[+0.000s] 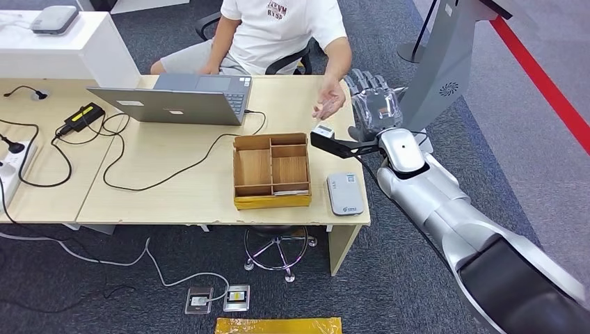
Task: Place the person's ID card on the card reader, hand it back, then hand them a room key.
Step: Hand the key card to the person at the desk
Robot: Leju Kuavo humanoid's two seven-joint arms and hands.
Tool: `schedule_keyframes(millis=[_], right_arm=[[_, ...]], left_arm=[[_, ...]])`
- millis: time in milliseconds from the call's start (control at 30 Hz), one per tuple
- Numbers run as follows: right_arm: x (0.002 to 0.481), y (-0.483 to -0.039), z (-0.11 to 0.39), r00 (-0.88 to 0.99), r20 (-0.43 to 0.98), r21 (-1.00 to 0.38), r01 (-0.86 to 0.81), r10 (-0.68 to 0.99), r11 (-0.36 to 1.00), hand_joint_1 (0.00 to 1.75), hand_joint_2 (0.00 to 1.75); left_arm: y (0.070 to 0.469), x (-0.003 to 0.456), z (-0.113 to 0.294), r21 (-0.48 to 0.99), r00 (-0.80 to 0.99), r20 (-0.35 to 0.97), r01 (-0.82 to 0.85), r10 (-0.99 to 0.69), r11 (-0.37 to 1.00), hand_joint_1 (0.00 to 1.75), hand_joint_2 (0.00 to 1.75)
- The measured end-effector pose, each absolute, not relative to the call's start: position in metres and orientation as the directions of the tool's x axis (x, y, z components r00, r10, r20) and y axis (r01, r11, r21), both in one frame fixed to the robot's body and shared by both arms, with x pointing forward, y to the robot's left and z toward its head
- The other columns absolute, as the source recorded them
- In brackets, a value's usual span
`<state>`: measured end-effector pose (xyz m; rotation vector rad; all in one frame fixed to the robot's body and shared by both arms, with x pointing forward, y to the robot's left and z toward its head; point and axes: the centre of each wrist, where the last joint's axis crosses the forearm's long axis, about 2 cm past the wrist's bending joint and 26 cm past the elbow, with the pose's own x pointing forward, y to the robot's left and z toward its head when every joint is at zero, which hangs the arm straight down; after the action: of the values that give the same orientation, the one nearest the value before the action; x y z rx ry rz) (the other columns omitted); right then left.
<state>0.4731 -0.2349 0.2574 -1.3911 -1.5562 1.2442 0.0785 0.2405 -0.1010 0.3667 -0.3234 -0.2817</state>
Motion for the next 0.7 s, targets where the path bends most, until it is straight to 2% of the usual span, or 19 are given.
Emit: schedule_keyframes(millis=[433, 567, 700], right_arm=[[0.474, -0.252, 0.258, -0.148, -0.036, -0.933, 0.359, 0.988, 0.02, 0.0, 1.75], [0.471, -0.26, 0.254, -0.155, 0.08, -0.937, 0.326, 0.985, 0.128, 0.0, 1.75], [0.462, -0.262, 0.244, -0.189, 0.24, -0.934, 0.222, 0.952, 0.28, 0.0, 1.75]], left_arm=[[0.24, 0.078, -0.101, 0.403, 0.912, 0.256, 0.201, -0.321, 0.893, 0.0, 0.0], [0.24, 0.078, -0.101, 0.408, 0.914, 0.254, 0.194, -0.315, 0.892, 0.0, 0.0], [0.24, 0.078, -0.101, 0.405, 0.916, 0.253, 0.191, -0.311, 0.894, 0.0, 0.0]])
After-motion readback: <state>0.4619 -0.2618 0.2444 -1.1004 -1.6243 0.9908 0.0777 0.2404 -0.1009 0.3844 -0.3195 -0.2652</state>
